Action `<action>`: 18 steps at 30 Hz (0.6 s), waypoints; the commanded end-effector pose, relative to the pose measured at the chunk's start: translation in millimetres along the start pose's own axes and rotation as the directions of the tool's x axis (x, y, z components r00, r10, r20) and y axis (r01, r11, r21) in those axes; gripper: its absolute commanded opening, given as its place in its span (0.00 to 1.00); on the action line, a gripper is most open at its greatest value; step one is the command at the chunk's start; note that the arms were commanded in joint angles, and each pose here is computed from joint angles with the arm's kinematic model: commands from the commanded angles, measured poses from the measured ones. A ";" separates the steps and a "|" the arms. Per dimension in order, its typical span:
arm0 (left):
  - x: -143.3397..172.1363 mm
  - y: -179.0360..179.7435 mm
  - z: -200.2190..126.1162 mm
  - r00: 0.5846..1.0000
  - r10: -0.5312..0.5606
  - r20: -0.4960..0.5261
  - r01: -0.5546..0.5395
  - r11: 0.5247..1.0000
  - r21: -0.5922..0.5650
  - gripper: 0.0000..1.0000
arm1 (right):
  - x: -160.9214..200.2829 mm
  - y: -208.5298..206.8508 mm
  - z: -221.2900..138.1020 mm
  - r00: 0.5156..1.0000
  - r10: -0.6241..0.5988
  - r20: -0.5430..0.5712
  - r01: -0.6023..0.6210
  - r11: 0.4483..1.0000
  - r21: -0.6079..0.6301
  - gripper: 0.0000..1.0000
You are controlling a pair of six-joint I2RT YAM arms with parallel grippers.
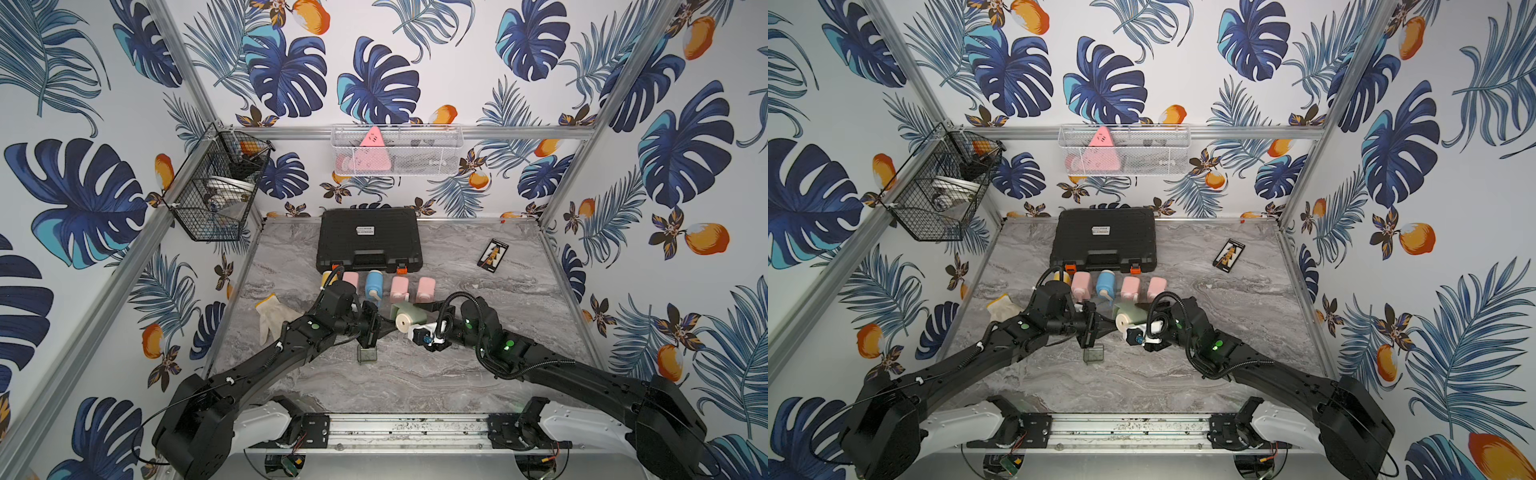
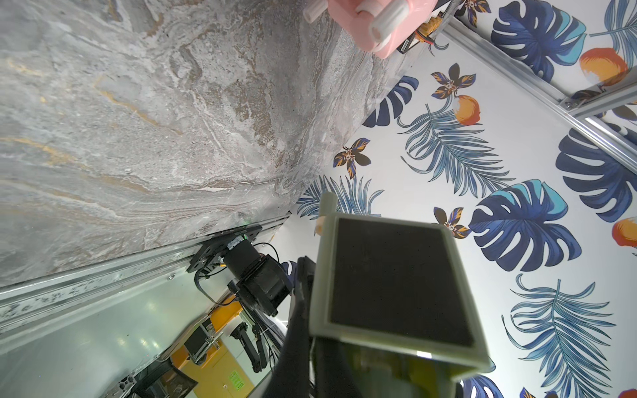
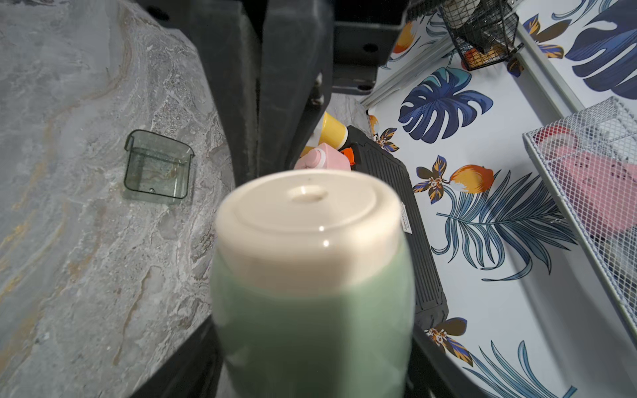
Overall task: Put the tray back into the pencil sharpener
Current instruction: Pick up the pencil sharpener from the center of the board.
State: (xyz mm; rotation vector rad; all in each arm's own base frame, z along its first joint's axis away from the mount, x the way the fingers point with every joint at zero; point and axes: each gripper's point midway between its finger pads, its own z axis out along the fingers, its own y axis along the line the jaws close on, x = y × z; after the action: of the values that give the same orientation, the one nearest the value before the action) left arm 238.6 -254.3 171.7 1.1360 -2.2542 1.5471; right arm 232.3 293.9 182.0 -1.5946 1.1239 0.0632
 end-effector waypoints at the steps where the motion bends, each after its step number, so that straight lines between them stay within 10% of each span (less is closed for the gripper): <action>1: 5.0 -6.9 -1.7 0.999 0.025 -0.022 -0.024 0.999 0.030 0.00 | -19.1 -6.9 2.2 0.996 -0.025 0.087 0.023 0.999 0.024 0.71; 12: 5.9 -13.0 -3.1 1.000 0.020 -0.022 -0.019 0.998 0.063 0.00 | -16.5 -2.7 5.9 0.997 -0.021 0.073 0.020 1.000 0.003 0.57; 18: 1.0 -10.1 -4.7 1.000 0.030 0.006 -0.031 0.996 0.078 0.29 | -13.8 2.2 7.6 0.999 0.006 0.052 -0.004 0.999 -0.037 0.48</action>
State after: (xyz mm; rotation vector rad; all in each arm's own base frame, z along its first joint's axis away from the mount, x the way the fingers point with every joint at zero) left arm 237.6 -251.7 171.6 1.1557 -2.2337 1.5786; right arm 231.7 305.1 185.2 -1.6032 1.0870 0.0857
